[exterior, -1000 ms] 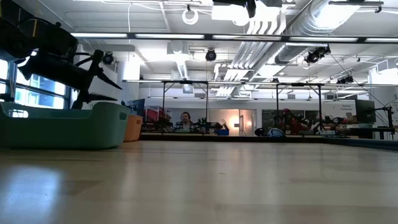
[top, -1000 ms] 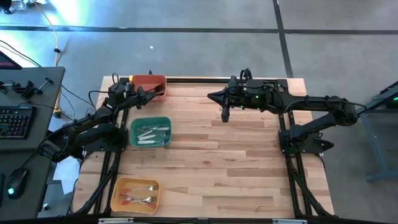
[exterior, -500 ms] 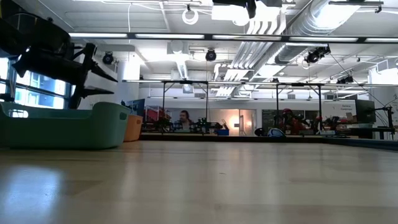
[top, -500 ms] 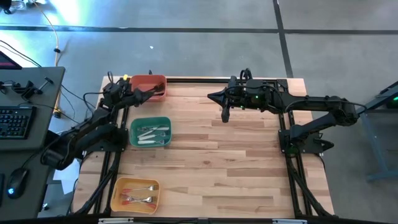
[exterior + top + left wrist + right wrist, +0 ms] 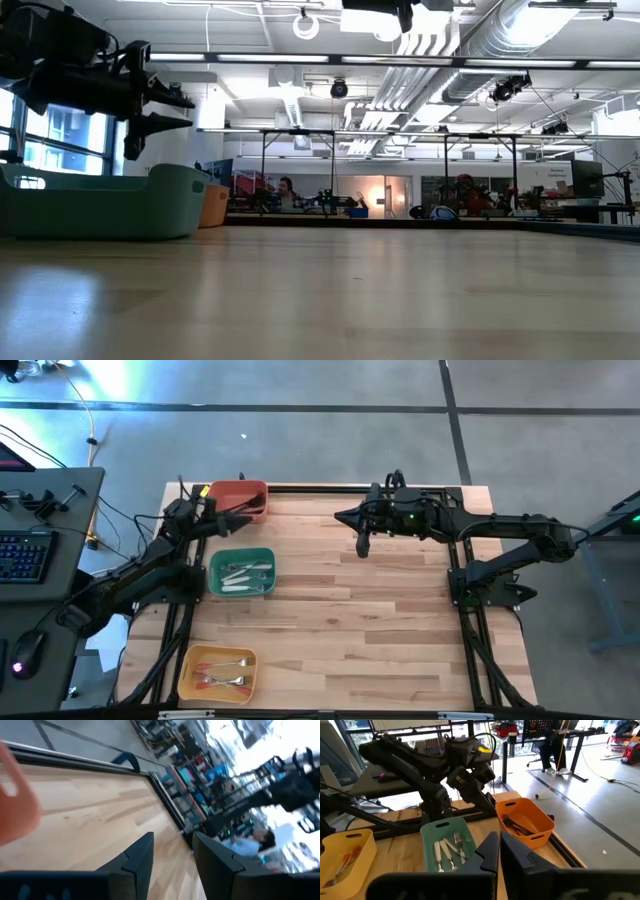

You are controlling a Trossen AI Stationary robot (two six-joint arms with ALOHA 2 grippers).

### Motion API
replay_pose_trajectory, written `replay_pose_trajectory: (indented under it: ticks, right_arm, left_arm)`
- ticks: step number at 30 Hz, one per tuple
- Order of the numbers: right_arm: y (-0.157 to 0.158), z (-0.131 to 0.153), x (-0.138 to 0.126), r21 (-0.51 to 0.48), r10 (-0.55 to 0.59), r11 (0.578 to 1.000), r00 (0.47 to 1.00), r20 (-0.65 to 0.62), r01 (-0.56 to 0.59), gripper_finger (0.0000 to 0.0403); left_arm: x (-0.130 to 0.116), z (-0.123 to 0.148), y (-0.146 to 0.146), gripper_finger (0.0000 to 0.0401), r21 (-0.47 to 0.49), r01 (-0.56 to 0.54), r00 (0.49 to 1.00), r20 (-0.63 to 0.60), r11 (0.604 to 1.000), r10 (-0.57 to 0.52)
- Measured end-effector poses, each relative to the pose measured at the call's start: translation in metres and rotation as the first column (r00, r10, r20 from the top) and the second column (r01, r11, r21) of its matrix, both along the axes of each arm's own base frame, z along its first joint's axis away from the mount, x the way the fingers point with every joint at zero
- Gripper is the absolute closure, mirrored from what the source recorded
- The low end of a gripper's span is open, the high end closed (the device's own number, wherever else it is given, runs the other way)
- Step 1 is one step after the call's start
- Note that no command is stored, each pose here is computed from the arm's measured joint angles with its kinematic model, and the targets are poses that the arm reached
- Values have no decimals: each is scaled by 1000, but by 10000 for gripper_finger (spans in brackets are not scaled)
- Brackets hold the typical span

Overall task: Sort silverware by color (type)
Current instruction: Return to Home Position

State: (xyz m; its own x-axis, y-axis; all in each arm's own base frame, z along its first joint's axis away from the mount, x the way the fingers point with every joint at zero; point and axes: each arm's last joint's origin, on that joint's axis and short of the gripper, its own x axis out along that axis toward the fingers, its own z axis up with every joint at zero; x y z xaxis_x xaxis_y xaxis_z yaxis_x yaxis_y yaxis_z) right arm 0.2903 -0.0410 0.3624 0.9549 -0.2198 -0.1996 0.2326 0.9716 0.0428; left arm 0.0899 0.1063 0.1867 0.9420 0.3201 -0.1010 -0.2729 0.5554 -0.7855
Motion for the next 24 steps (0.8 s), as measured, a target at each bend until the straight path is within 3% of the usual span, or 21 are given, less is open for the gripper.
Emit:
replay_pose_trajectory:
  ticks: [3, 9, 24]
  right_arm:
    - [0, -1, 0, 1, 0, 1000, 1000, -12, 0, 403]
    - [0, -1, 0, -16, 4, 1000, 1000, -17, -4, 403]
    - [2, -4, -1, -14, 11, 1000, 999, -42, -11, 403]
  left_arm:
    - [7, 0, -5, 281, 33, 37, 999, -15, 999, -36]
    - [20, 1, -16, 298, 108, 14, 999, -36, 994, -10]
    - [41, 3, -45, 345, 201, 61, 997, -58, 978, -50]
